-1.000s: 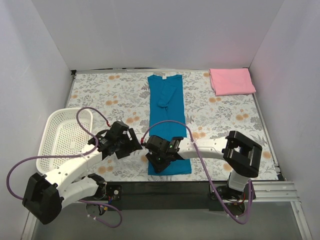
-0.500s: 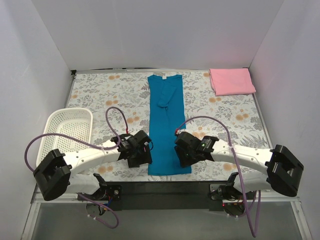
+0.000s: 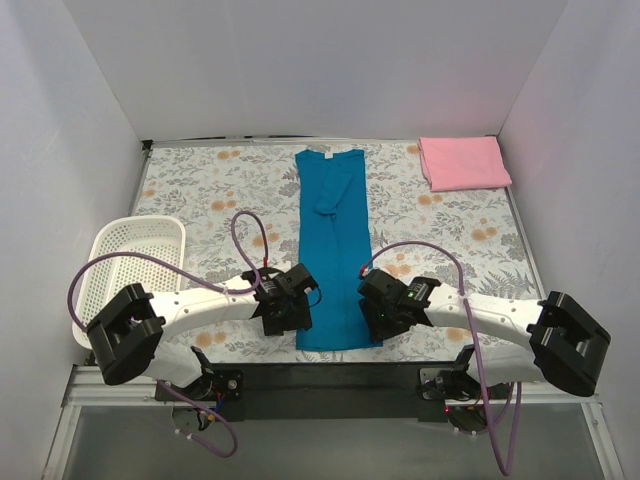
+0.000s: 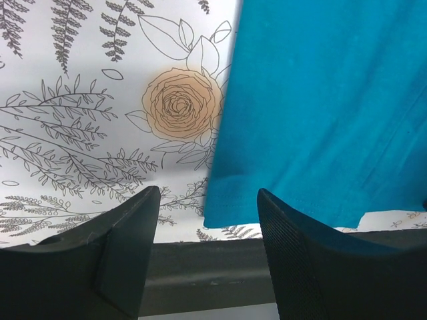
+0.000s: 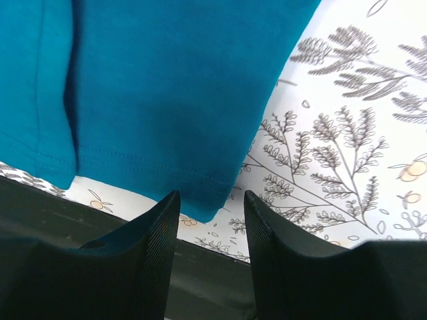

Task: Fold and stack the t-shirts
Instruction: Fold the tshirt

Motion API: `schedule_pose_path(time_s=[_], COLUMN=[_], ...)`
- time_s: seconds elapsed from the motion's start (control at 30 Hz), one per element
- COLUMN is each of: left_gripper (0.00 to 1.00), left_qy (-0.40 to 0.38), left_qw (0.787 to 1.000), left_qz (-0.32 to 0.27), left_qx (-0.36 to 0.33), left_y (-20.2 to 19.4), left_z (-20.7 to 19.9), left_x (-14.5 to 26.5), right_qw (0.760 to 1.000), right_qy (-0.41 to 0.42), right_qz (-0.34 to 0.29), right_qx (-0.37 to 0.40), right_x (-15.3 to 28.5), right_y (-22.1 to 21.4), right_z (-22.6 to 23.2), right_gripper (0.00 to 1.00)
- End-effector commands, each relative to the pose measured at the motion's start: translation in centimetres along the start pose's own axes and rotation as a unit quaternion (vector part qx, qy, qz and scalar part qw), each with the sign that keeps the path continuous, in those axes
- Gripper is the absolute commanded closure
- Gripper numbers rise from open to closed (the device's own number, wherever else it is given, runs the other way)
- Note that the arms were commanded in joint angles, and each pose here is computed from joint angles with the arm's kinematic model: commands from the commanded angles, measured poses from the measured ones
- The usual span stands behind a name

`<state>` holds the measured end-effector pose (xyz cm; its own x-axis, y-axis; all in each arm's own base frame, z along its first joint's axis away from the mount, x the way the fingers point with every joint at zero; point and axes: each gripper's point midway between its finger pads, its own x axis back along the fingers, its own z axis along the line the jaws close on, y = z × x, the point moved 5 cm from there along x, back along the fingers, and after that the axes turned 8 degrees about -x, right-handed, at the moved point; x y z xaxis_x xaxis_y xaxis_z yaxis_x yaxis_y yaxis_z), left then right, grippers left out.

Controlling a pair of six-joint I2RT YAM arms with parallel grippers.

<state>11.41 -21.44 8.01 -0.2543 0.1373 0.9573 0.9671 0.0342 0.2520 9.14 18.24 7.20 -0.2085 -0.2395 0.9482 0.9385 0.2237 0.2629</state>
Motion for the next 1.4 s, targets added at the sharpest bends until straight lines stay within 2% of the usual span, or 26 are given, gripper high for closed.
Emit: schedule_pose_path(time_s=[0.0, 0.2, 0.4, 0.5, 0.53, 0.63, 0.83, 1.0, 1.2, 1.37], left_gripper=[0.41, 0.41, 0.42, 0.41, 0.41, 0.41, 0.46, 0.55, 0.57, 0.67], left_qy=[0.004, 0.014, 0.031, 0.034, 0.033, 0.037, 0.049, 0.055, 0.060, 0.062], left_qw=[1.000, 1.000, 0.999, 0.999, 0.999, 0.999, 0.998, 0.997, 0.995, 0.995], left_qz=[-0.019, -0.010, 0.004, 0.010, 0.009, 0.014, 0.029, 0.033, 0.056, 0.066], left_qx=[0.006, -0.005, -0.015, -0.019, -0.019, -0.025, -0.036, -0.038, -0.049, -0.052], left_y=[0.7, 0.3, -0.3, -0.6, -0.5, -0.7, -1.2, -1.4, -2.2, -2.5], left_z=[-0.7, -1.0, -0.9, -0.9, -1.0, -1.1, -1.2, -1.1, -1.2, -1.3], left_x=[0.7, 0.5, 0.2, 0.2, 0.2, -0.1, -0.5, -0.6, -1.2, -1.4], right_qw=[0.999, 0.998, 0.997, 0.997, 0.997, 0.997, 0.997, 0.997, 0.997, 0.997], right_qy=[0.010, -0.025, -0.042, -0.049, -0.049, -0.051, -0.053, -0.053, -0.051, -0.052], right_qz=[0.029, 0.054, 0.061, 0.063, 0.063, 0.062, 0.056, 0.057, 0.058, 0.057], right_qx=[-0.012, -0.021, -0.014, -0.011, -0.010, -0.006, -0.004, -0.001, 0.003, 0.004], right_x=[-0.6, -1.6, -1.8, -2.0, -2.0, -2.1, -2.1, -2.1, -2.2, -2.3], right_y=[-1.0, -2.6, -2.7, -2.7, -2.7, -2.7, -2.5, -2.6, -2.5, -2.4], right_z=[0.1, -1.4, -1.5, -1.7, -1.7, -1.6, -1.7, -1.8, -1.7, -1.6], right_gripper=[0.51, 0.55, 0.67, 0.78, 0.86, 0.98, 0.99, 0.99, 0.99, 0.99])
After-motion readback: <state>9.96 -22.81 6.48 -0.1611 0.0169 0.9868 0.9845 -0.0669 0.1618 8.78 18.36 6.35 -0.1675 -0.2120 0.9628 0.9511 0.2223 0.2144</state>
